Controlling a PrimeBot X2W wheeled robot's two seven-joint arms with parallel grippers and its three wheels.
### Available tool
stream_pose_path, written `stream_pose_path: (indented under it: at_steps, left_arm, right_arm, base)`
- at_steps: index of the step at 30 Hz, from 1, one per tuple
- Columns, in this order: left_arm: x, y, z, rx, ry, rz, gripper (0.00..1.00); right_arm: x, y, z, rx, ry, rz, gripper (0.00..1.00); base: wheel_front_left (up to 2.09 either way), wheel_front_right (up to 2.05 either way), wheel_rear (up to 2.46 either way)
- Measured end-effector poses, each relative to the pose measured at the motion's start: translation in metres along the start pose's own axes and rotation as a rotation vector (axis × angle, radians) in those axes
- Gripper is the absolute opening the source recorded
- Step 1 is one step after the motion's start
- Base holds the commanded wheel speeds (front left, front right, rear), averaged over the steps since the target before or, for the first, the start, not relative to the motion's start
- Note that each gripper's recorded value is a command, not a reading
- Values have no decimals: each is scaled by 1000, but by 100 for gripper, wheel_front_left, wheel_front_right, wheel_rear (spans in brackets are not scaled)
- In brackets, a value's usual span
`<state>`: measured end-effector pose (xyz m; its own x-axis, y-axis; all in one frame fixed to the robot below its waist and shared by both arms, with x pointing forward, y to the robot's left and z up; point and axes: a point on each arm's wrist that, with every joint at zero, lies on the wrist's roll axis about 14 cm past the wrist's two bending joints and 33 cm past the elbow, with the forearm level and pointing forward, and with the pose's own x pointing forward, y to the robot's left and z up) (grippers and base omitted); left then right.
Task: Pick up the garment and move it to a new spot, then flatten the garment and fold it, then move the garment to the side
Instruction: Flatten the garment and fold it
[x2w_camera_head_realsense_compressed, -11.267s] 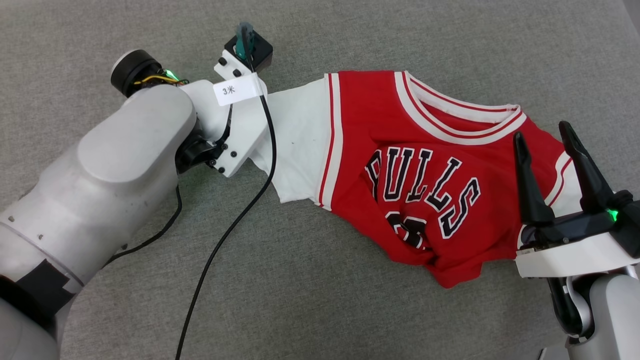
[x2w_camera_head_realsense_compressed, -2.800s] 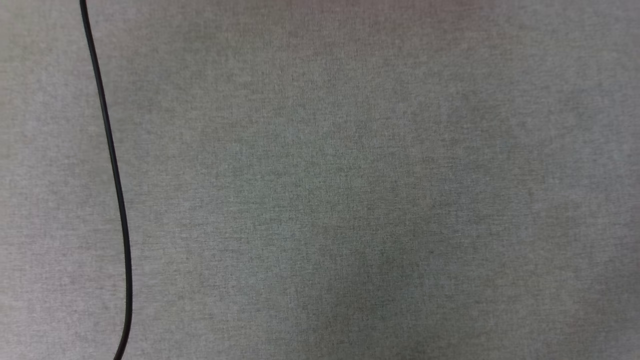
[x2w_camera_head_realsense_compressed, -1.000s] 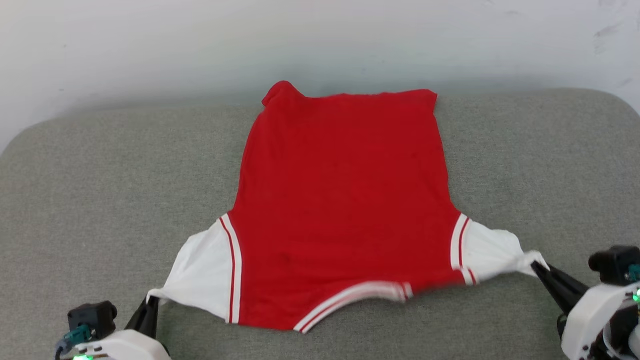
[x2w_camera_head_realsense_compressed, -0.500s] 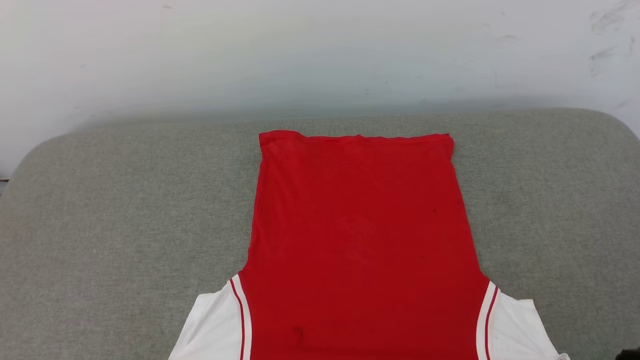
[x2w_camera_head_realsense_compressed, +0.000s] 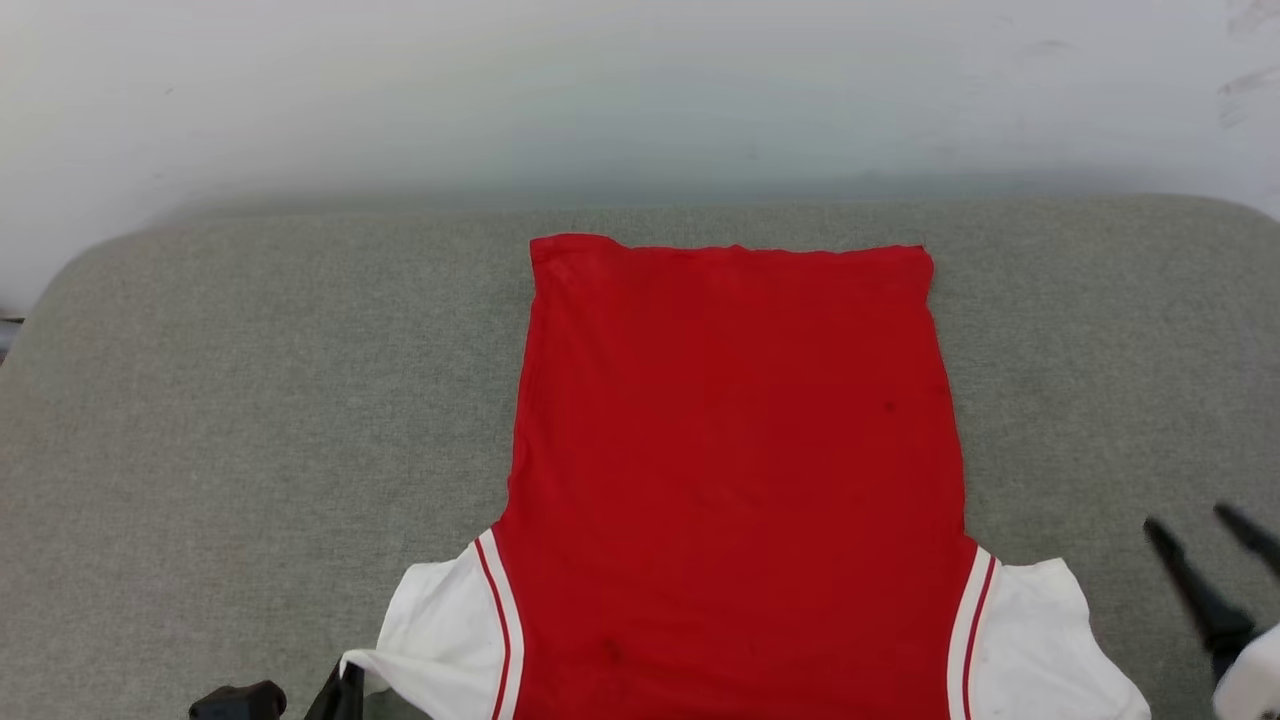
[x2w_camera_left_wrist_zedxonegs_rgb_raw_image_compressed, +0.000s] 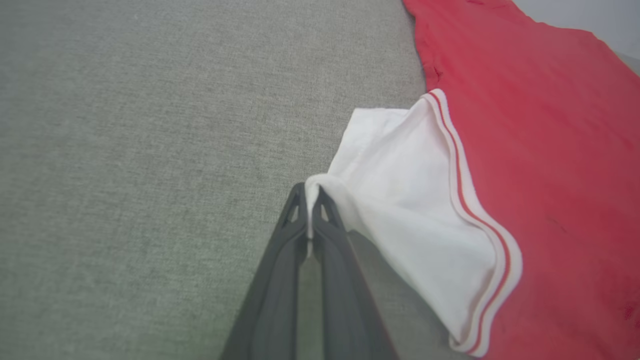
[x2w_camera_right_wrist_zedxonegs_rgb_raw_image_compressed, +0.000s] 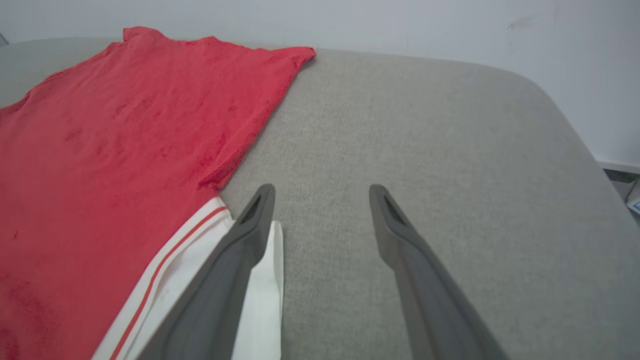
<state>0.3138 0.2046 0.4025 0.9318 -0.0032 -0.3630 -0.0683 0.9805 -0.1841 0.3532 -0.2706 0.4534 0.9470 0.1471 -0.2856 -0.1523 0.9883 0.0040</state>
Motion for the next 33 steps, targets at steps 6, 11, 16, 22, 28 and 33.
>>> stream_pose_path:
  at_steps: [6, 11, 16, 22, 28, 33]
  left_arm:
    - [14, -10, 17, -2, -53, -1, 0]
    - [26, -16, 26, 0, -85, 1, 0]
    - [35, -16, 29, 1, -98, 15, 0]
    - [46, -16, 26, -2, -100, 35, 0]
    - [58, -13, 27, 2, -109, 63, 0]
    - [67, -12, 24, 11, -110, 80, 0]
  right_arm:
    - [44, -14, 101, -96, -220, -13, 100]
    - [89, -5, 156, -148, -271, 26, 100]
    - [142, 11, 173, -149, -193, 79, 100]
    - [202, 31, 145, -130, 69, 146, 100]
    - [241, 33, 84, -92, 429, 162, 100]
    - [263, 38, 47, -78, 626, 174, 100]
  base:
    - [0, 0, 0]
    - [0, 0, 0]
    - [0, 0, 0]
    - [0, 0, 0]
    - [0, 0, 0]
    - [0, 0, 0]
